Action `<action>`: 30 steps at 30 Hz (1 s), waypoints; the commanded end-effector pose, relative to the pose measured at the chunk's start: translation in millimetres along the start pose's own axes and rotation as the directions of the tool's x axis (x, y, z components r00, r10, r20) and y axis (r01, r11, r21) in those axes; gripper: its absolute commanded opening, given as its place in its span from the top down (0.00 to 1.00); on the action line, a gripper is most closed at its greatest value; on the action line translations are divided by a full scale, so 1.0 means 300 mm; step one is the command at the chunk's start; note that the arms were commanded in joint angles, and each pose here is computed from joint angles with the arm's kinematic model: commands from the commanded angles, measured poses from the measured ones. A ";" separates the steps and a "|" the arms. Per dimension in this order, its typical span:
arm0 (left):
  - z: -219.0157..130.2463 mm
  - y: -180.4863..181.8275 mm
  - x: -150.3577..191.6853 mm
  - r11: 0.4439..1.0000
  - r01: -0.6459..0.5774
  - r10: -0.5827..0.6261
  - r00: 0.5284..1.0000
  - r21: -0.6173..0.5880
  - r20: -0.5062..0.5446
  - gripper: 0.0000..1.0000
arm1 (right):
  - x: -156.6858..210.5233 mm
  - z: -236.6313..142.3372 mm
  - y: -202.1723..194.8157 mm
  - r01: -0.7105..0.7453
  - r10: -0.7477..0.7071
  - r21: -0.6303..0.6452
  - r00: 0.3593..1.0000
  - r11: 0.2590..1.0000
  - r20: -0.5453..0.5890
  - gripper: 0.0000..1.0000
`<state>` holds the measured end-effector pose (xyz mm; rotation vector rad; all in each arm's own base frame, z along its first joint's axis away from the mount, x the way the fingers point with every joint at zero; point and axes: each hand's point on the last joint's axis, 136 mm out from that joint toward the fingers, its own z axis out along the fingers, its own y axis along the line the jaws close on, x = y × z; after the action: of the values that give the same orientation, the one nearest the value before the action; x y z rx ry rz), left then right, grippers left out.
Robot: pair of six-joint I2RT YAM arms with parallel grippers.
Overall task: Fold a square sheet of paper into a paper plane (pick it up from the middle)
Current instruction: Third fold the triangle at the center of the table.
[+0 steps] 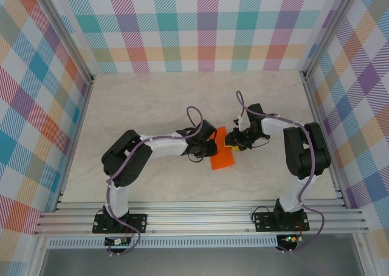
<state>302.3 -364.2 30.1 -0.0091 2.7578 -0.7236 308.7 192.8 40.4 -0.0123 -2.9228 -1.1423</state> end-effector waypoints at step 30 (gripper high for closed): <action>-0.108 -0.165 0.230 0.650 -0.658 0.718 0.696 -0.380 0.022 0.24 | 0.010 -0.009 0.028 -0.063 0.063 -0.053 0.998 0.997 0.008 0.92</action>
<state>212.7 -410.8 63.9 0.7984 2.4369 -0.2339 306.6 194.7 37.7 -0.1218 -2.8851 -1.1623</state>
